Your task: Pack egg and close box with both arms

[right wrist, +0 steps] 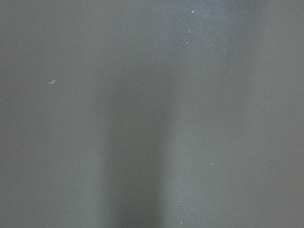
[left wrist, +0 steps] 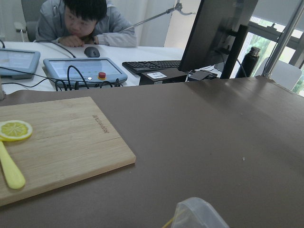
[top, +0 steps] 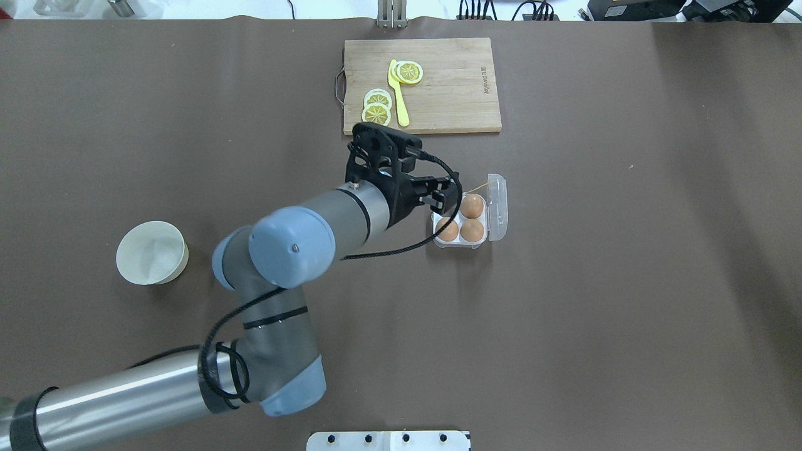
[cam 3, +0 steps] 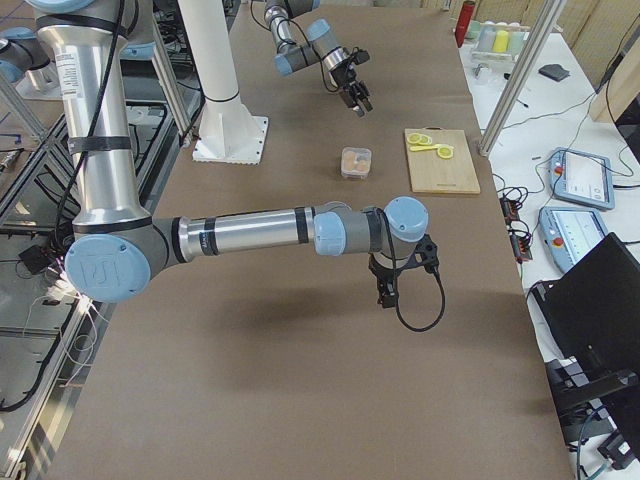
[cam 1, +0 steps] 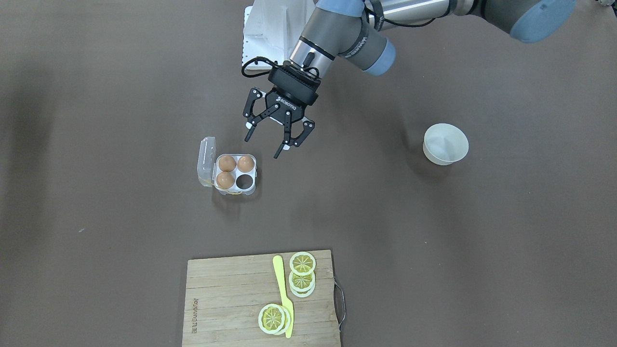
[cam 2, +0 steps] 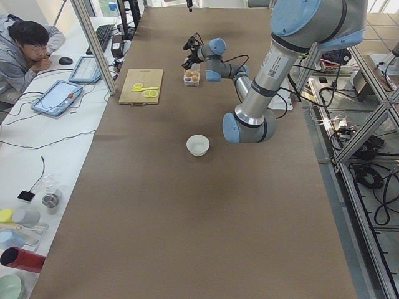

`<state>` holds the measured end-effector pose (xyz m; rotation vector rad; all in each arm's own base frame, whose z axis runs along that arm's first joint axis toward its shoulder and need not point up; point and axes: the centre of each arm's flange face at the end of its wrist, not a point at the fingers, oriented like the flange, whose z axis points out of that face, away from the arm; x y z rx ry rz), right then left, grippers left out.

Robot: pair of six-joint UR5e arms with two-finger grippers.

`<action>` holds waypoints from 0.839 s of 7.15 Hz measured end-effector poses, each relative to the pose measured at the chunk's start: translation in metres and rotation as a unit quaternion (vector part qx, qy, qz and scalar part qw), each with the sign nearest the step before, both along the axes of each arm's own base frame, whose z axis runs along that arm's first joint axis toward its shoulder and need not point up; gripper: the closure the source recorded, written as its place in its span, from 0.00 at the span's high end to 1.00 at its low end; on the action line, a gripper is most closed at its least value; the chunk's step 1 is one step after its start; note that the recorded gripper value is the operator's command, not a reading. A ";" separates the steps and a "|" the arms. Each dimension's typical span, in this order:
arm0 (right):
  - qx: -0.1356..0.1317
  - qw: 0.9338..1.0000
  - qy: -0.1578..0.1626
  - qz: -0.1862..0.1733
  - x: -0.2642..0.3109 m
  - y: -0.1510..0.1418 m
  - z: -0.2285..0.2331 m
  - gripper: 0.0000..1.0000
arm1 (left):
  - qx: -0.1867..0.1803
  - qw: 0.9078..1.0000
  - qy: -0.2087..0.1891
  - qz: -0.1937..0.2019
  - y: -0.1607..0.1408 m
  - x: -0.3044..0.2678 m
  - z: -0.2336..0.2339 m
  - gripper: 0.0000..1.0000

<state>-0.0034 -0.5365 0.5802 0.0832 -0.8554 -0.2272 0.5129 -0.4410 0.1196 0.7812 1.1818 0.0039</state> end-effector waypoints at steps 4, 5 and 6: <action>0.005 1.000 -0.005 0.026 -0.012 -0.007 -0.047 1.00 | -0.280 0.948 -0.102 0.115 -0.075 -0.243 0.098 0.00; -0.002 0.999 -0.009 0.034 -0.032 -0.005 -0.069 0.99 | -0.281 0.945 -0.122 0.116 -0.072 -0.288 0.143 0.00; -0.008 0.999 -0.015 0.043 -0.062 -0.002 -0.090 0.99 | -0.277 0.943 -0.142 0.119 -0.068 -0.326 0.185 0.00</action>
